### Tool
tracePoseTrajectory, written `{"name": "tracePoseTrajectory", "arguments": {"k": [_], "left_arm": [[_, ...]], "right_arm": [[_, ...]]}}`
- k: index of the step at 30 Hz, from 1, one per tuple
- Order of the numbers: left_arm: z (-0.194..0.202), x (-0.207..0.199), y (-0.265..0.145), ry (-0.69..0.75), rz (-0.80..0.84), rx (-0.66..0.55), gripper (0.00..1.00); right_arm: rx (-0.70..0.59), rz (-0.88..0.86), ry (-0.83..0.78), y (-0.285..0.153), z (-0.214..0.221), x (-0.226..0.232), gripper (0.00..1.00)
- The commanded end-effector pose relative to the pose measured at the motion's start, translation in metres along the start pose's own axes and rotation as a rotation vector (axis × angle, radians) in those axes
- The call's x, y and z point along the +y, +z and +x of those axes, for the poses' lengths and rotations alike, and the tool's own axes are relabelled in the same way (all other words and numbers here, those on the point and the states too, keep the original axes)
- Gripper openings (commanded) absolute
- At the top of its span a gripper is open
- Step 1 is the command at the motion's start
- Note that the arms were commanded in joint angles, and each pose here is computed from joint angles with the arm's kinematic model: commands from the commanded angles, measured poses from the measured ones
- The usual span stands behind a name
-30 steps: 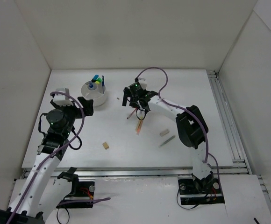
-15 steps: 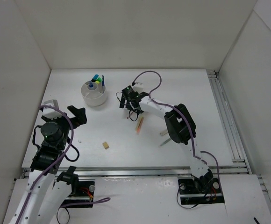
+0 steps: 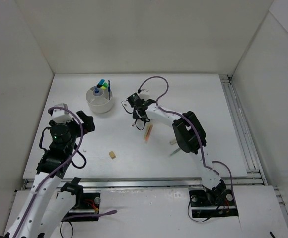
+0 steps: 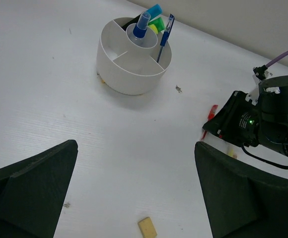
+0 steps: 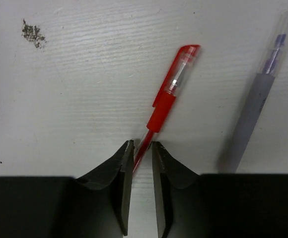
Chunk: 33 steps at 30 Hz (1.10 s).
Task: Sort the stationery into containers
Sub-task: Pick up the pen from the center of the board, then place the pen in the storage box.
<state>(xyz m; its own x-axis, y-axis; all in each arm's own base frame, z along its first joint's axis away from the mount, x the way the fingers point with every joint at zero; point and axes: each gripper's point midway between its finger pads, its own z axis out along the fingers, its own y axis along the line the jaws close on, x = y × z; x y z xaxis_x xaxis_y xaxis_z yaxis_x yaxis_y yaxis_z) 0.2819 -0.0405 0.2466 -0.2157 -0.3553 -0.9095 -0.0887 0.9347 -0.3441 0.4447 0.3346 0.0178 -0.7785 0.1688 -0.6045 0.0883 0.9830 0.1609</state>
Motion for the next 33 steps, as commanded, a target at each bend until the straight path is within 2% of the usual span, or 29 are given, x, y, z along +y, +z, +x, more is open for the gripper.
{"name": "tracePoseTrajectory", "arguments": {"k": [1,3,5,10,11,13,14,15,17,18,20,24,28,33], "left_arm": [[-0.027,-0.015,-0.002,-0.028,0.044,-0.058,1.0],[-0.028,-0.018,-0.001,-0.023,0.053,-0.052,1.0],[-0.026,-0.02,0.001,-0.022,0.061,-0.037,1.0],[-0.024,-0.025,0.003,-0.023,0.08,-0.017,1.0],[-0.022,-0.025,0.003,-0.022,0.081,-0.012,1.0],[-0.022,-0.027,0.003,-0.016,0.091,-0.006,1.0],[-0.021,-0.028,0.003,-0.012,0.094,0.0,1.0],[-0.022,-0.029,0.003,-0.013,0.099,0.003,1.0],[-0.022,-0.031,0.002,-0.013,0.107,0.004,1.0],[-0.021,-0.031,0.002,-0.011,0.108,0.008,1.0],[-0.024,-0.031,0.001,-0.014,0.112,0.0,1.0],[-0.028,-0.03,-0.002,-0.015,0.102,-0.016,1.0],[-0.029,-0.029,-0.003,-0.012,0.097,-0.017,1.0],[-0.027,-0.025,-0.003,0.001,0.08,-0.011,1.0]], "right_arm": [[-0.027,-0.041,-0.013,-0.014,-0.014,0.016,0.16],[-0.029,-0.068,-0.042,-0.021,-0.014,0.024,0.1],[-0.042,-0.072,-0.063,-0.025,-0.019,0.025,0.0],[-0.113,-0.167,-0.138,-0.048,-0.037,0.048,0.0],[-0.118,-0.214,-0.182,-0.057,-0.035,0.053,0.0],[-0.212,-0.356,-0.177,-0.071,-0.053,0.077,0.0],[-0.191,-0.414,-0.218,-0.07,-0.036,0.076,0.0],[-0.308,-0.541,-0.209,-0.097,-0.062,0.098,0.0],[-0.366,-0.643,-0.266,-0.116,-0.061,0.104,0.0],[-0.456,-0.701,-0.273,-0.129,-0.078,0.112,0.0],[-0.557,-0.765,-0.302,-0.15,-0.09,0.12,0.0],[-0.689,-0.857,-0.329,-0.181,-0.111,0.134,0.0],[-0.835,-0.875,-0.309,-0.201,-0.146,0.144,0.0],[-0.973,-0.922,-0.243,-0.208,-0.174,0.158,0.0]]}}
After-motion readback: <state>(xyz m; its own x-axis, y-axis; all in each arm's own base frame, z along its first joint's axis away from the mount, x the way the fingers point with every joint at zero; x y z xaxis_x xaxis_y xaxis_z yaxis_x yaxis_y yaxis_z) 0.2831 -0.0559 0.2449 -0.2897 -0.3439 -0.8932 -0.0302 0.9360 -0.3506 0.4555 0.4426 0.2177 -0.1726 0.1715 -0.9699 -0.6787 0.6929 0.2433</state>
